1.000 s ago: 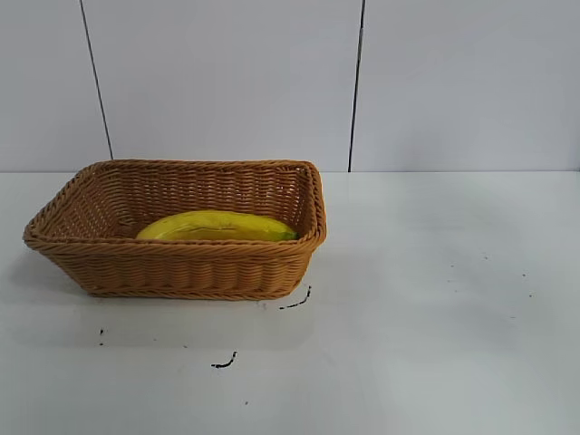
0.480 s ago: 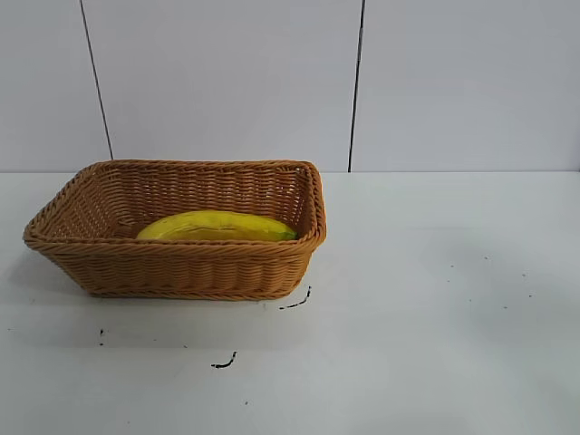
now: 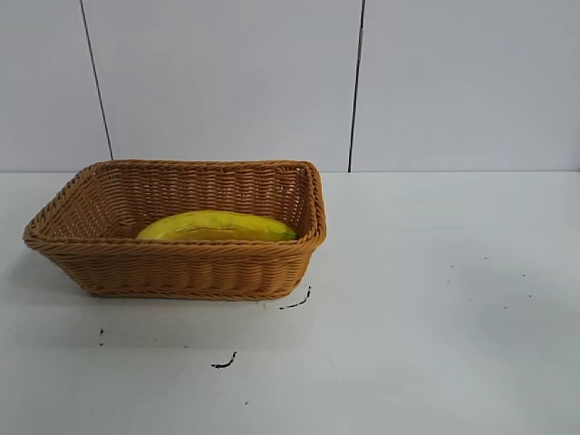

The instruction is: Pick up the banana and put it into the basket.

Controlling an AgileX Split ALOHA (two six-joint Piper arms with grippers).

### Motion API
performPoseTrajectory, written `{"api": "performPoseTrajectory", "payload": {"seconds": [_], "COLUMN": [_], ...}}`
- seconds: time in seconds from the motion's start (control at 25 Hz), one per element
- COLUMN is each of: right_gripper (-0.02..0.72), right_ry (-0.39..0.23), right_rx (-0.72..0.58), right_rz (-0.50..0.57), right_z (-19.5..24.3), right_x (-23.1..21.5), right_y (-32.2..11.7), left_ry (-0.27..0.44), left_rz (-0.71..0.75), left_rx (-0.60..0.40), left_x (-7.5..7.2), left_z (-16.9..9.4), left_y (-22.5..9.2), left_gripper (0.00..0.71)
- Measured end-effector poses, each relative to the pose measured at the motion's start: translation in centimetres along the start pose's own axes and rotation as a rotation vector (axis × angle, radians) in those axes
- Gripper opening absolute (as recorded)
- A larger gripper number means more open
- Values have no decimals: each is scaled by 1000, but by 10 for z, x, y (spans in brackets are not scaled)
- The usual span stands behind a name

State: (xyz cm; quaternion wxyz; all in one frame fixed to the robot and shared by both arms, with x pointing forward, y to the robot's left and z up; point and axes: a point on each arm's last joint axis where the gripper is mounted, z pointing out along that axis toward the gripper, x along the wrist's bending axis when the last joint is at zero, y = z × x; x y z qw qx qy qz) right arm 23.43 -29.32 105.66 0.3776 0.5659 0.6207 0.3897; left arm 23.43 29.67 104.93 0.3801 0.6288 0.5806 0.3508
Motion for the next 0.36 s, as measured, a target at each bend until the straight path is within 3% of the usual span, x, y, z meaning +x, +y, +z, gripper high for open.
{"api": "performPoseTrajectory", "payload": {"seconds": [0.36], "right_gripper": [689], "right_ry": [3], "right_rx": [0], "right_rz": [2], "right_z": [0], "right_x": [0], "right_y": [0], "left_ry": [0], "left_rz": [0], "left_rx": [0], "left_x": [0], "left_z": [0], "left_y": [0], "left_gripper": [695]}}
